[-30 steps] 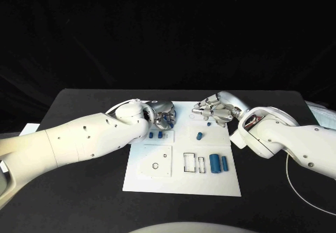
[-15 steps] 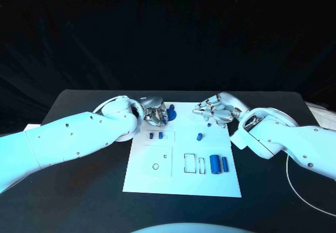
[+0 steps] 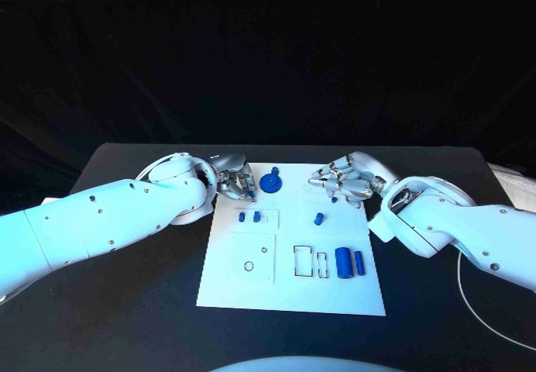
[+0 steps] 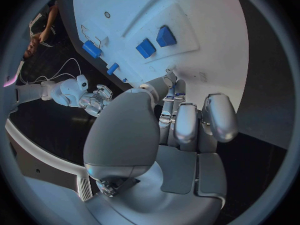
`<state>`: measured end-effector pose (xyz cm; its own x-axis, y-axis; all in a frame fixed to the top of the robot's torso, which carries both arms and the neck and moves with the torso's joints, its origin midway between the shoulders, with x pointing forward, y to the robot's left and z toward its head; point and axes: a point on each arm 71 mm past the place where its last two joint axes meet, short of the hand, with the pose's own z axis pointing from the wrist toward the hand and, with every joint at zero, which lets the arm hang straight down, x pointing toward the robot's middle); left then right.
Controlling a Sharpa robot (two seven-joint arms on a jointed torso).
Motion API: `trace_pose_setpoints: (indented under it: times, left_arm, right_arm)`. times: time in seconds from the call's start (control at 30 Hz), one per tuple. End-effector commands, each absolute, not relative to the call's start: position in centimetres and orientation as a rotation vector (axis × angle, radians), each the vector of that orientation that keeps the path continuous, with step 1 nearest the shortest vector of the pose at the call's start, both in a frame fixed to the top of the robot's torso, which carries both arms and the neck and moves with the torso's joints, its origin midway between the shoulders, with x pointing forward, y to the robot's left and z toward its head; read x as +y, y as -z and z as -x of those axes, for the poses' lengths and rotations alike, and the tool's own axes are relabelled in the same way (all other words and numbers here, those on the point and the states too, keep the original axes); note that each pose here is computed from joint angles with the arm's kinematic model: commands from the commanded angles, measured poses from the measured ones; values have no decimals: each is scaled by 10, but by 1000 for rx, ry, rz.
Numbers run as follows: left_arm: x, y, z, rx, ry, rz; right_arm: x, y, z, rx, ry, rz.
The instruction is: Assemble the parts on the task board
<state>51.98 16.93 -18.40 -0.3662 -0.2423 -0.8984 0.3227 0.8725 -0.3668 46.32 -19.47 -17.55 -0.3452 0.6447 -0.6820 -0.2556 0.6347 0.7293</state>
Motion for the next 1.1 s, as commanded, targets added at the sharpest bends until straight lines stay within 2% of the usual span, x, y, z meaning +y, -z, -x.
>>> trace_pose_setpoints:
  times: [0.03,1.1]
  left_arm:
    - [168,184,-518,1874,615,-65]
    - [163,192,-518,1951,621,-111]
  right_arm:
    - [-193,176,-463,1689,-970,-311]
    - [-190,177,-462,1694,-976,-309]
